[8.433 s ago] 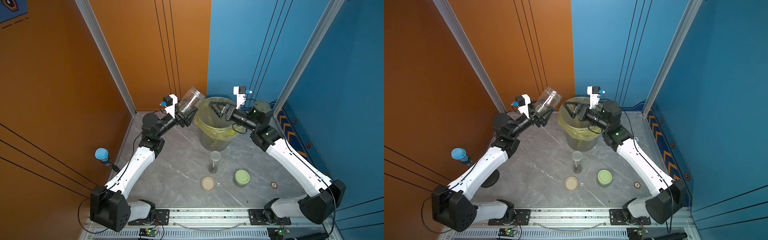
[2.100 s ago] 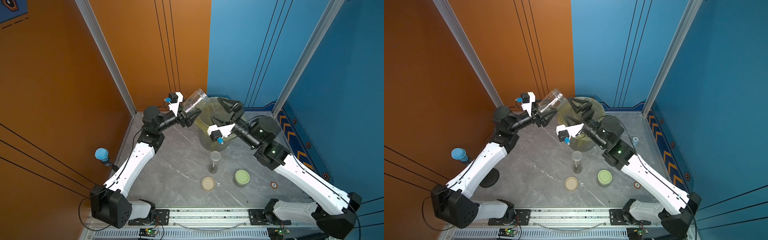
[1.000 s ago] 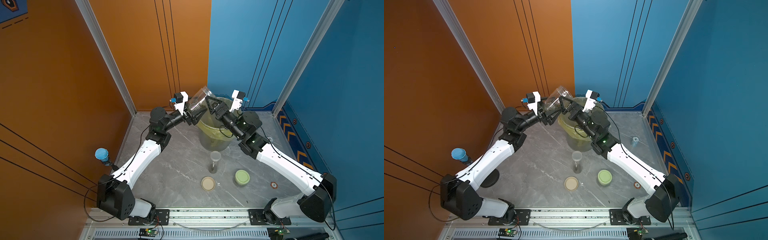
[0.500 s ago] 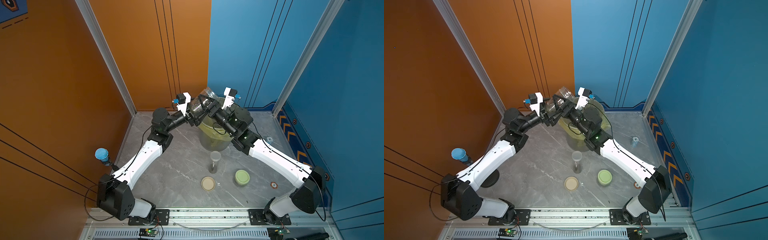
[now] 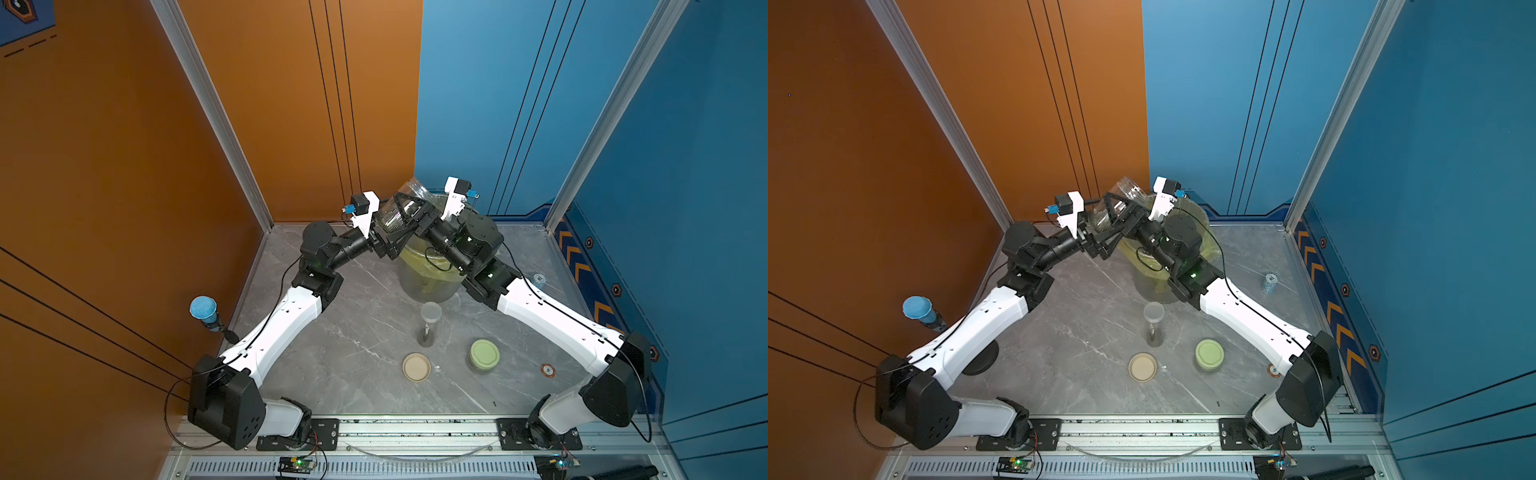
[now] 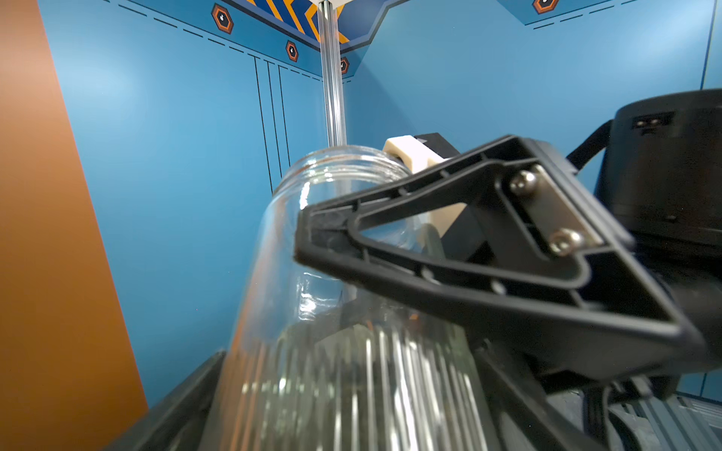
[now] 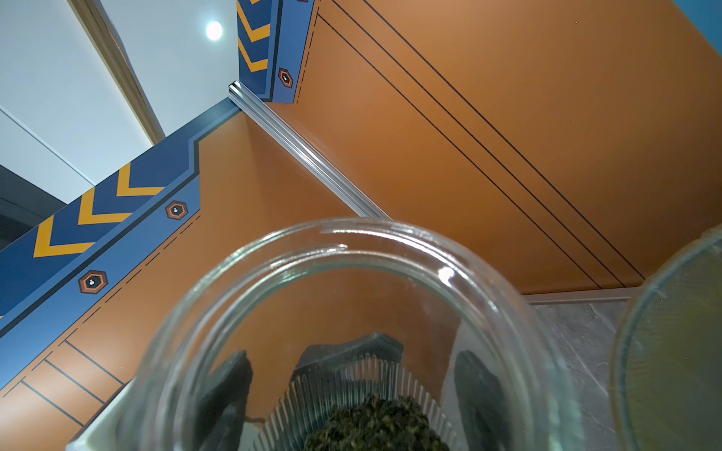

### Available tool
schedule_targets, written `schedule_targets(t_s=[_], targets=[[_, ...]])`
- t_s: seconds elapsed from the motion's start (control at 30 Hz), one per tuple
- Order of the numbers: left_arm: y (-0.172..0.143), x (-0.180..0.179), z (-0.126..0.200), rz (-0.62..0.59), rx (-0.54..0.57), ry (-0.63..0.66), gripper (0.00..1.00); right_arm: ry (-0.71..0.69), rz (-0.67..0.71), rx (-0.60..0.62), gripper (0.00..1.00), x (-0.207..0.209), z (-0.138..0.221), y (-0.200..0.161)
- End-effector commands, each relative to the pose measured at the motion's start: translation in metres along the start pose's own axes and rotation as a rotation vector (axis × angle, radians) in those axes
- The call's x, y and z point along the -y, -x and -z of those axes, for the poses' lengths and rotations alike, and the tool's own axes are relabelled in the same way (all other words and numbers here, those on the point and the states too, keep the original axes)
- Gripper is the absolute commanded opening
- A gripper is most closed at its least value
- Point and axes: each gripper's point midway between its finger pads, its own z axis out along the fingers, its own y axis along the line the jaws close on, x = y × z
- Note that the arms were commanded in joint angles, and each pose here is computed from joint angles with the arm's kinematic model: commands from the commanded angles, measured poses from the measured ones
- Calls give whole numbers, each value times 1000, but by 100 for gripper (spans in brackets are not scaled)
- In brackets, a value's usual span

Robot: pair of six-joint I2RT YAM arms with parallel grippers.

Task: Empty moldy tea leaves from jars
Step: Adjust the jar.

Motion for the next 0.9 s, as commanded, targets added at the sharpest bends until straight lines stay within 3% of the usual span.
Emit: schedule_targets(t_s=[0.0, 0.27, 0.5, 0.87], targets=[[10, 9, 13, -61, -18, -25, 98, 57, 3, 64, 43, -26, 9, 30], [9, 23, 28, -33, -201, -90, 98, 0, 113, 27, 41, -9, 16, 37], [4, 32, 24, 72, -349, -176, 98, 8, 191, -20, 41, -17, 20, 34], [-15, 22, 12, 96, -419, -140, 98, 46, 215, -13, 40, -33, 30, 40]])
